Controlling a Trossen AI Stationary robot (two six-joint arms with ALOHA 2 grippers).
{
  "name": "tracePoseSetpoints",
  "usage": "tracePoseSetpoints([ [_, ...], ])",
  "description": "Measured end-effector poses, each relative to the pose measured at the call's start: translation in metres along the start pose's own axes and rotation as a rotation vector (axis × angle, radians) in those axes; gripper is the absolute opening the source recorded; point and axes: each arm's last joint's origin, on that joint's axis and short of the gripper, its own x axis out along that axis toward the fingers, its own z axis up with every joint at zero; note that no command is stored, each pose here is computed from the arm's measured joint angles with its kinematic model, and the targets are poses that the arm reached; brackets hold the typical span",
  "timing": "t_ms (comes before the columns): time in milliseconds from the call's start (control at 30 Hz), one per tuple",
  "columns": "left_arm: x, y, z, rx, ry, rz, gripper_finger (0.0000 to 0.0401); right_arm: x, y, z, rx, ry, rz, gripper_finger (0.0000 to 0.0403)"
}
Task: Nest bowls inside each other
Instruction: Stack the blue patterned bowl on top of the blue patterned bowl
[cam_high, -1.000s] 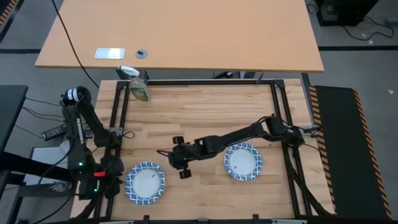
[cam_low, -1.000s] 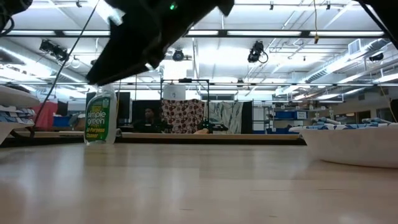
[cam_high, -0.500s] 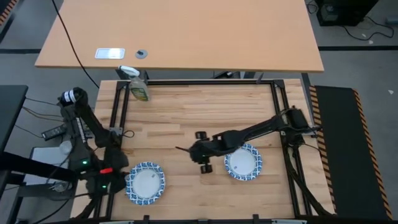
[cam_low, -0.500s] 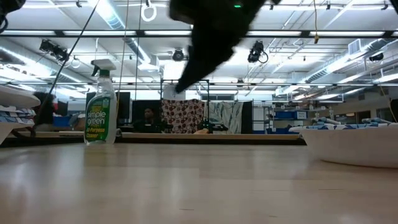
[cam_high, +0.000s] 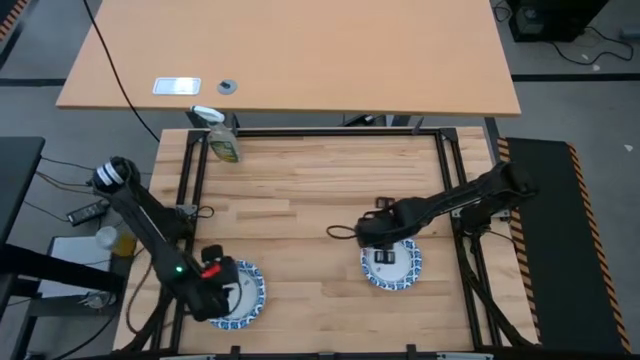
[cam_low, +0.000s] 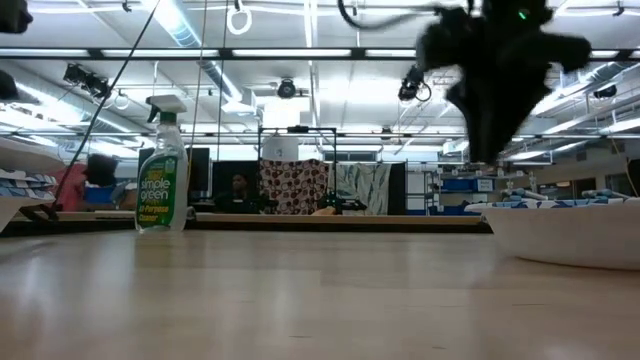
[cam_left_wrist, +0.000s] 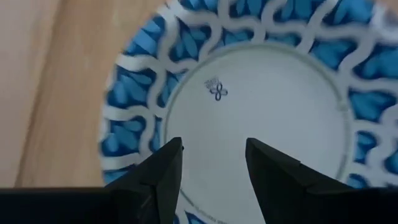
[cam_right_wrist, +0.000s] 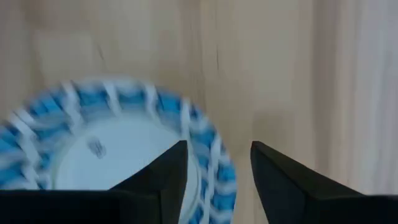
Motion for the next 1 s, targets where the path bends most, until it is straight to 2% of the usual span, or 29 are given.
tracePoseSetpoints([
  [167,0.021,-0.008,-0.002,0.072,0.031,0.050,0.0181,0.014,-0.013,-0.027,0.097,0.116,0.007,0.0220],
  [433,0.043,-0.013,-0.009,0.116,0.089,0.130,0.0181,0.003,-0.018,-0.036,0.160,0.094,0.026,0.0278],
  [567,0.039,-0.012,-0.009,0.139,0.122,0.107,0.0181,-0.001,-0.017,-0.038,0.167,0.082,0.033,0.0290],
  [800,0.020,-0.014,-0.001,0.107,0.074,0.012,0.0181,-0.001,-0.018,-0.041,0.166,0.121,0.039,0.0297],
  [1000,0.046,-0.014,-0.011,0.141,0.049,-0.083,0.0181,-0.001,-0.018,-0.041,0.164,0.125,0.049,0.0297],
])
